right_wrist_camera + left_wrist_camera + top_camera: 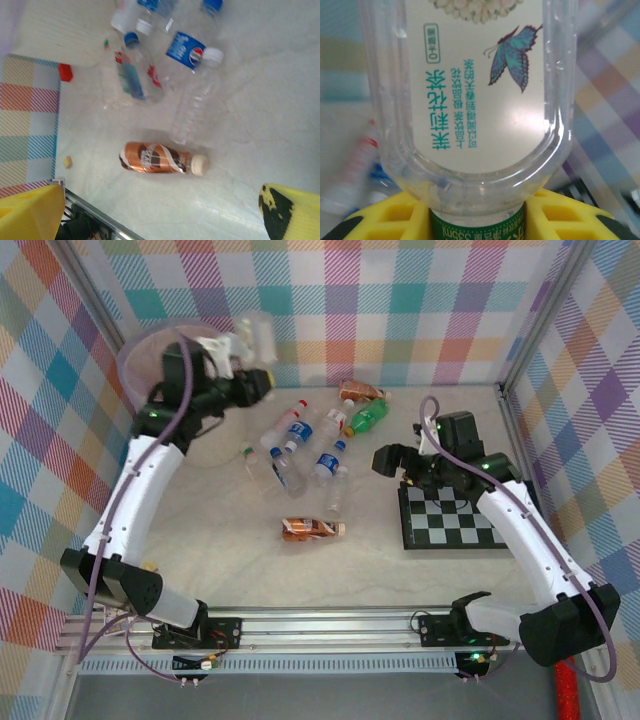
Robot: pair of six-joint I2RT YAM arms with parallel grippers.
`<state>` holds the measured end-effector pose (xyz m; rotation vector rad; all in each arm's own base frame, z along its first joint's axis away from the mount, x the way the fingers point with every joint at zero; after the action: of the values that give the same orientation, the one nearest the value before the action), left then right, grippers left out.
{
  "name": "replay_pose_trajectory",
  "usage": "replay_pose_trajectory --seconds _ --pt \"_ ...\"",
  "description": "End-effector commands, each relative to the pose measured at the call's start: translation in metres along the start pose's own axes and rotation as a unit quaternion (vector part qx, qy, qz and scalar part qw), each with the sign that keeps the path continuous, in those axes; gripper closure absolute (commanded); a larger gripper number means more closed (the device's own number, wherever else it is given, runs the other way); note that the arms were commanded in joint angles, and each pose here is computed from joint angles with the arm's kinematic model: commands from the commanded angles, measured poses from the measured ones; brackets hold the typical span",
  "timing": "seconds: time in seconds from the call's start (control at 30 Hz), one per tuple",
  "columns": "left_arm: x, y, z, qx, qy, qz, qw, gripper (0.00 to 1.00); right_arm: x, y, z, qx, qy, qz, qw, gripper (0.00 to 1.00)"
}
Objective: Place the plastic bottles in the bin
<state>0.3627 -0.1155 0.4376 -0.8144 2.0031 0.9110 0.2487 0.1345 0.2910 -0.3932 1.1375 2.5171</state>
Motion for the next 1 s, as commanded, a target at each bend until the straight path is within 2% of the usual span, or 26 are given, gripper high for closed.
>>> replay_pose_trajectory --seconds 0.0,0.1,0.2,0.37,0.53,0.87,0.9,0.97 --pt "-0.023 0.006 0.036 -0.065 0.0 -0.016 0.998 0.83 0.01 -0.003 -0.006 0.003 0.005 0.02 1.0 0.01" --pt "-0.046 0.013 0.07 -0.118 0.016 -0.046 0.992 0.87 0.017 -0.002 -0.01 0.007 0.001 0.028 1.0 0.01" --pt "-0.057 0.013 0.105 -0.167 0.035 -0.049 0.984 0.92 0.022 0.0 -0.013 0.013 0.0 0.029 1.0 0.01" --pt "-0.063 -0.001 0.155 -0.231 0.051 -0.022 0.971 0.97 0.027 0.002 -0.015 0.016 -0.004 0.03 0.999 0.01" --pt "-0.057 -0.023 0.194 -0.26 0.071 0.016 0.963 1.0 0.029 -0.003 -0.022 0.031 -0.014 0.031 0.999 0.01" --pt "-0.023 -0.055 0.24 -0.28 0.108 0.079 0.951 1.0 0.036 -0.013 -0.036 0.052 -0.02 0.039 0.998 0.01" --pt "-0.02 -0.057 0.243 -0.283 0.109 0.084 0.949 0.99 0.037 -0.014 -0.038 0.055 -0.021 0.041 0.997 0.01" --pt "-0.016 -0.06 0.247 -0.283 0.111 0.093 0.948 0.89 0.039 -0.017 -0.04 0.057 -0.023 0.046 0.997 0.01"
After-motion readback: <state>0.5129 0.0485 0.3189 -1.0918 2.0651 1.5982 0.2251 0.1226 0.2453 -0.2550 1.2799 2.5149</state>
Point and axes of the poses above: each hand's point on the last joint's axis, 136 mm out from that joint toward the fingers, its own y axis back along the fingers, its own z axis along the line the jaws close on, x = y × z, the point moved 7 cm from there along y, back along the fingers, and after that the axes turned 1 degree about -y, right-handed, at the moved point
